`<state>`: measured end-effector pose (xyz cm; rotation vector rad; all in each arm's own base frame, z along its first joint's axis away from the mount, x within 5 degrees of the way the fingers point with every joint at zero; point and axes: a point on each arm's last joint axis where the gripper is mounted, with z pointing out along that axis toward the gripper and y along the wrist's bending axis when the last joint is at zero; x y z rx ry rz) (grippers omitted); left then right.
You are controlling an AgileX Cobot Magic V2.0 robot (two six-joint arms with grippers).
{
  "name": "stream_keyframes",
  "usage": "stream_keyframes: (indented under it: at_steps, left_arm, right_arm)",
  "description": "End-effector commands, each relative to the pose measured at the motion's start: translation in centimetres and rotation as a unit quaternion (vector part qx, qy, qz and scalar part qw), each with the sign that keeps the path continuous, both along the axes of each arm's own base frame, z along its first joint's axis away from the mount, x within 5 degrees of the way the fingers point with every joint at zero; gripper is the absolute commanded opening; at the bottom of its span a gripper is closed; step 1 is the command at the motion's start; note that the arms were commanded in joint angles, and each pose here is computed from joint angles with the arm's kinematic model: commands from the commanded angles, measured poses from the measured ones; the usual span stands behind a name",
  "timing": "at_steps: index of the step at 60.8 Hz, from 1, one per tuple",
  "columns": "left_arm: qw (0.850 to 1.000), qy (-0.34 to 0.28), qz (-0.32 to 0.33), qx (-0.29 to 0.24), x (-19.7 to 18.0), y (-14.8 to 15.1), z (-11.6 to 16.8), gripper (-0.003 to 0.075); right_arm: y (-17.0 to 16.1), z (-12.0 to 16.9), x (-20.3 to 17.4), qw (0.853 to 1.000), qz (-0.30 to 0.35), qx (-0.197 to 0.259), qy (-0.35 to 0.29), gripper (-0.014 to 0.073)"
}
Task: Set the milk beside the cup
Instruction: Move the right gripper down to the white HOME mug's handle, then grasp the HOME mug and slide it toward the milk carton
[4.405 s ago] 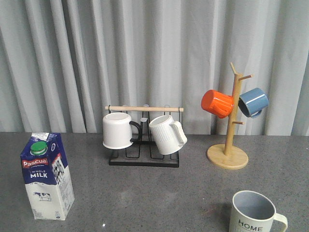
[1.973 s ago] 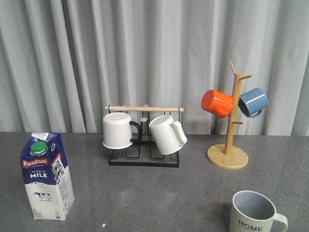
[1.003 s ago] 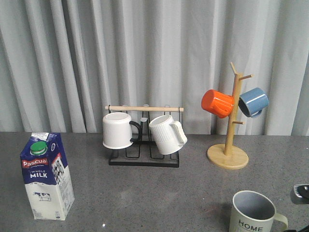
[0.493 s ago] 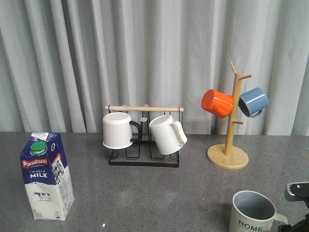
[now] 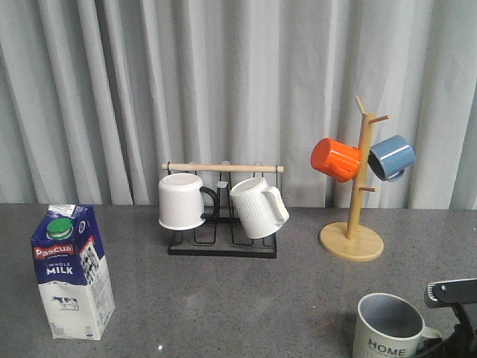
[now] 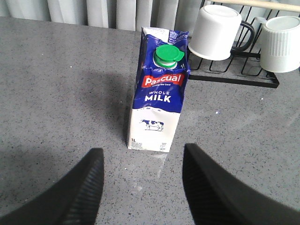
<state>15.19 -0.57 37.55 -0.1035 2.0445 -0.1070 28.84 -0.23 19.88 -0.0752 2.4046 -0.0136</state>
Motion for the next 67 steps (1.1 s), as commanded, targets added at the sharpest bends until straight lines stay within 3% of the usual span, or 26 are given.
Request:
stream_keyframes:
  at_steps: [1,10,20,27,36,50,67]
  left_arm:
    - [0.999,-0.044,-0.001,-0.006,0.2,-0.1,1.5,0.0377]
    - [0.999,-0.044,-0.001,-0.006,0.2,-0.1,1.5,0.0377]
    - [0.999,-0.044,-0.001,-0.006,0.2,-0.1,1.5,0.0377]
    - [0.999,-0.044,-0.001,-0.006,0.2,-0.1,1.5,0.0377]
    - [0.999,-0.044,-0.001,-0.006,0.2,-0.1,1.5,0.0377]
    - [0.999,-0.044,-0.001,-0.006,0.2,-0.1,1.5,0.0377]
    - [0.999,-0.044,-0.001,-0.006,0.2,-0.1,1.5,0.0377]
  right_arm:
    - [-0.2,1.8,1.1,0.997,0.001,-0.014,-0.072,0.0161]
    - [-0.3,2.0,1.2,0.996,-0.001,-0.015,-0.085,-0.0015]
    - [1.0,4.3,1.3,0.994,0.020,-0.012,-0.111,-0.0008]
    - [3.9,6.9,2.5,0.989,0.068,-0.003,-0.128,-0.0005]
    - [7.3,8.0,4.9,0.985,0.115,0.005,-0.126,-0.0003]
    - [11.0,6.0,8.6,0.984,0.150,0.011,-0.092,0.0008]
    - [11.7,6.0,11.1,0.985,0.157,0.008,-0.065,0.0059]
